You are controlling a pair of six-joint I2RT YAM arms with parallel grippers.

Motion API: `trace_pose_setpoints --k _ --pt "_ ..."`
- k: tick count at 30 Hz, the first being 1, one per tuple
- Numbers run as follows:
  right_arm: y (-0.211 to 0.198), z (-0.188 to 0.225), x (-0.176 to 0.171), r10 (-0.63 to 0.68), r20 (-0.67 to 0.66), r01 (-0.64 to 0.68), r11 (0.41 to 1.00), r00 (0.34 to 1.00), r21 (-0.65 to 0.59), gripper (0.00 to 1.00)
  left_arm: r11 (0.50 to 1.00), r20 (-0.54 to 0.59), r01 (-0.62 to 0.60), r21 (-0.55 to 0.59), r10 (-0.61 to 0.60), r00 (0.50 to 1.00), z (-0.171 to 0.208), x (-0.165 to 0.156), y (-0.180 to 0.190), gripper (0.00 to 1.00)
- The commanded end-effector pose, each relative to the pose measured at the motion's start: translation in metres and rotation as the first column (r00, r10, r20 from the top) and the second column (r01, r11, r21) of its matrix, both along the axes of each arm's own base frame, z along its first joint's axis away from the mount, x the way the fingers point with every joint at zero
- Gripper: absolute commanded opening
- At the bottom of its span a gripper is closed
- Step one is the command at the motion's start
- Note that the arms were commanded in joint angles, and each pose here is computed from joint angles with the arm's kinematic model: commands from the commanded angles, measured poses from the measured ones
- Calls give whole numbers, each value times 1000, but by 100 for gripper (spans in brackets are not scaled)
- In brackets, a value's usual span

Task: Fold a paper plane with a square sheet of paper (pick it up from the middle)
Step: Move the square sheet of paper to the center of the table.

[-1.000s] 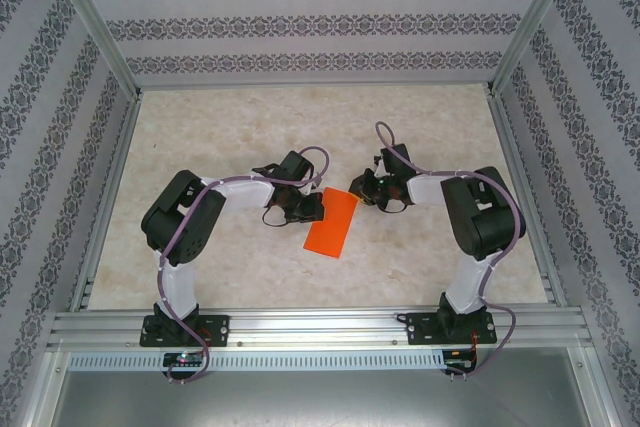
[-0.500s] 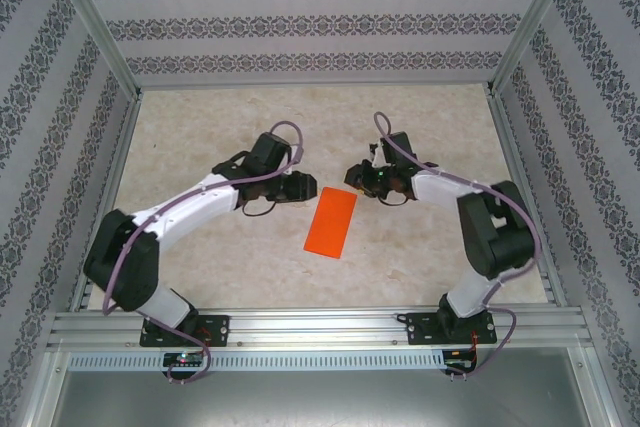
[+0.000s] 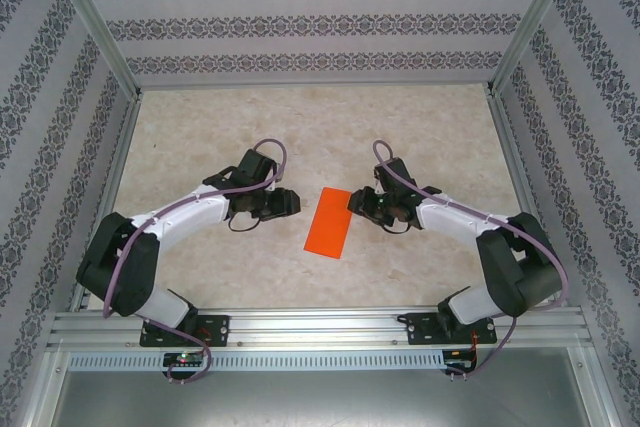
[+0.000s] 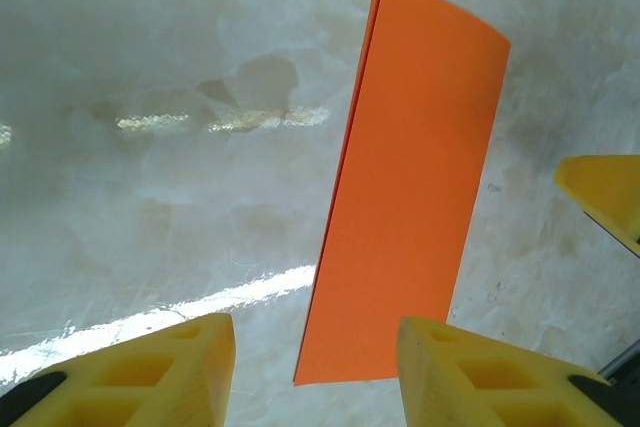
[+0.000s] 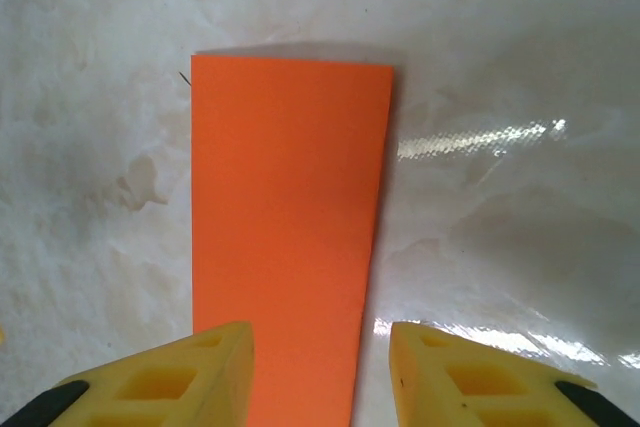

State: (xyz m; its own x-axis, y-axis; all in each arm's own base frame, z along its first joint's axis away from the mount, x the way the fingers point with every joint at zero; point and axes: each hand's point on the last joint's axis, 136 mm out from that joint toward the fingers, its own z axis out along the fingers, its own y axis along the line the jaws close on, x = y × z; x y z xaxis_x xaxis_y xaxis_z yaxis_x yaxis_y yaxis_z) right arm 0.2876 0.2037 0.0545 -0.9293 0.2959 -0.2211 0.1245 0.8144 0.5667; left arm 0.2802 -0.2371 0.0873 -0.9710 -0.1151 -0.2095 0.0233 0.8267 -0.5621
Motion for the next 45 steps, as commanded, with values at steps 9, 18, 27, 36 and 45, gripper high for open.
trace_pose_setpoints --k 9,18,27,36,45 --pt "23 -18 11 10 -25 -11 999 1000 -53 40 999 -22 21 -48 -22 1000 -5 1 -11 50" --pt "44 -20 14 76 -44 -79 995 996 -58 40 999 -35 23 -27 -24 999 -10 0 -8 50" --pt "2 -9 18 -44 2 44 983 999 -176 42 999 -39 27 -21 -28 999 -12 -2 -7 50" --pt "8 -25 14 -52 -29 49 994 998 -94 43 999 -41 35 -22 -36 999 -13 -1 -8 51" --pt "21 -31 17 -26 -40 22 996 999 -89 43 999 -59 38 -17 -39 998 -19 -3 -8 51"
